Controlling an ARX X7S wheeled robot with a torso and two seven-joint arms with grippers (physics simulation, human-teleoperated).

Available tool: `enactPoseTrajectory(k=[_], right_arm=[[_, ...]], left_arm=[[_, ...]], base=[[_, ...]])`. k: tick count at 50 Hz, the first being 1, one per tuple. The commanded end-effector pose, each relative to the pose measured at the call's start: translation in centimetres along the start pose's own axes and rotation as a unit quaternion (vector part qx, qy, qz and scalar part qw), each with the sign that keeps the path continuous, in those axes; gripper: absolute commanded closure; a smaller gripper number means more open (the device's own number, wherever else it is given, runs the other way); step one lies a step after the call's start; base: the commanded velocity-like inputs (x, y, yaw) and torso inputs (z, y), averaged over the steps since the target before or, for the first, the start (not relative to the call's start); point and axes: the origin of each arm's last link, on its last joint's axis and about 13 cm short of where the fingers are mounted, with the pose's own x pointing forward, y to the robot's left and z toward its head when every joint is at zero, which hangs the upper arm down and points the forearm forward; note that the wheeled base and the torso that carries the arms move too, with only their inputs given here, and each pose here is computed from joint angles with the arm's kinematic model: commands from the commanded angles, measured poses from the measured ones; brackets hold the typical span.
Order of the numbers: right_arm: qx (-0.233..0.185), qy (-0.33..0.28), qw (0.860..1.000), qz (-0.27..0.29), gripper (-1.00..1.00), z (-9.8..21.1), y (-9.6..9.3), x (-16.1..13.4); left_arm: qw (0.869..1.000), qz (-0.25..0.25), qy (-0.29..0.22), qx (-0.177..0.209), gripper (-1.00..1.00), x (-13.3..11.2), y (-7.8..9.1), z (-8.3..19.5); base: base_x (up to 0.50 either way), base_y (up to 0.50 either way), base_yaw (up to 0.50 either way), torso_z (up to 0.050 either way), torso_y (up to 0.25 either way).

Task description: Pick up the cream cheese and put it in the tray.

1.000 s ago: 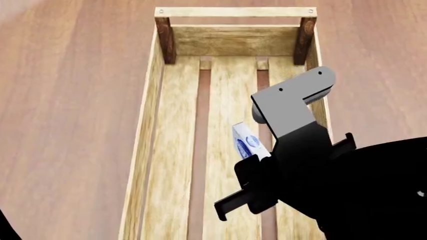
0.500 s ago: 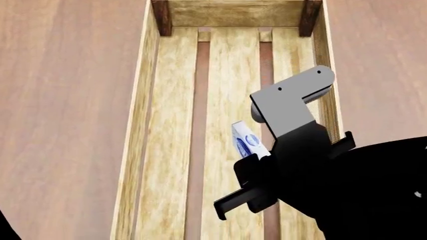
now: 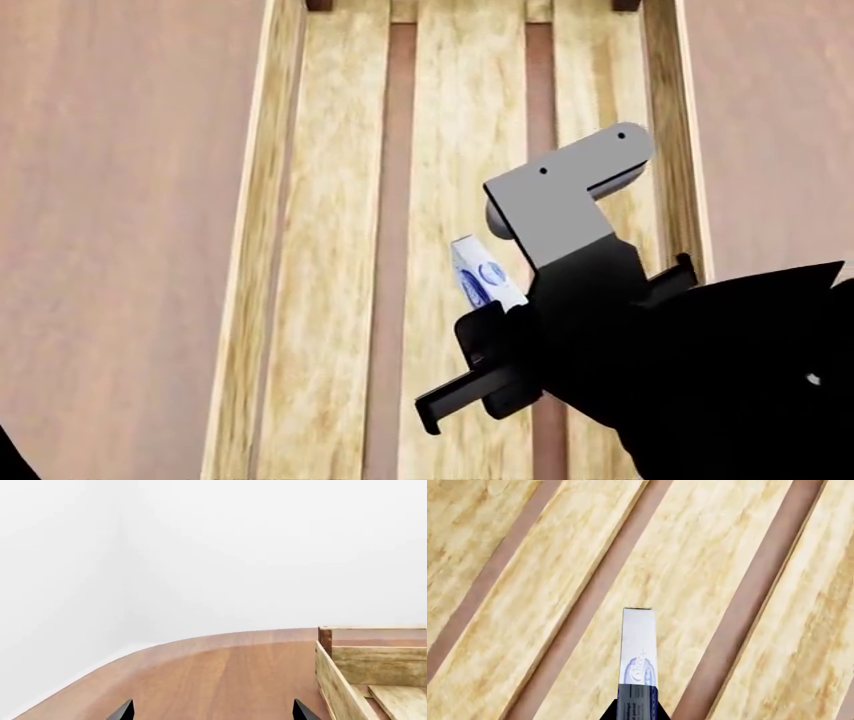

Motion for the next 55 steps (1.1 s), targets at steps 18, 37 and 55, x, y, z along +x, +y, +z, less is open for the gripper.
enactPoseTrajectory(k=[18,37,55], right_arm=[[-0.004,-0.005,1.000,-0.002,1.00,0.22,0.01,0.18],[-0.021,-0.005,0.999,-0.033,-1.00,0.49,-0.26,0.43],[-0.027,-0.016,0.999,-0.042,-1.00,0.43,-0.12,-0.18]], left_arm=[[1.000,0.001,-0.003,-0.007,-1.00,-0.03,0.02,0.05],[1.000,0.000,-0.002,-0.009,-1.00,-0.03,0.02,0.03],[1.000,0.002,-0.005,-0.008,-1.00,-0.05,0.13,0.16]], base=[[0.00,0.00,0.00,0.000,-0.105],[0.00,0.00,0.00,0.000,-0.001],[0.00,0.00,0.00,0.000,0.000]])
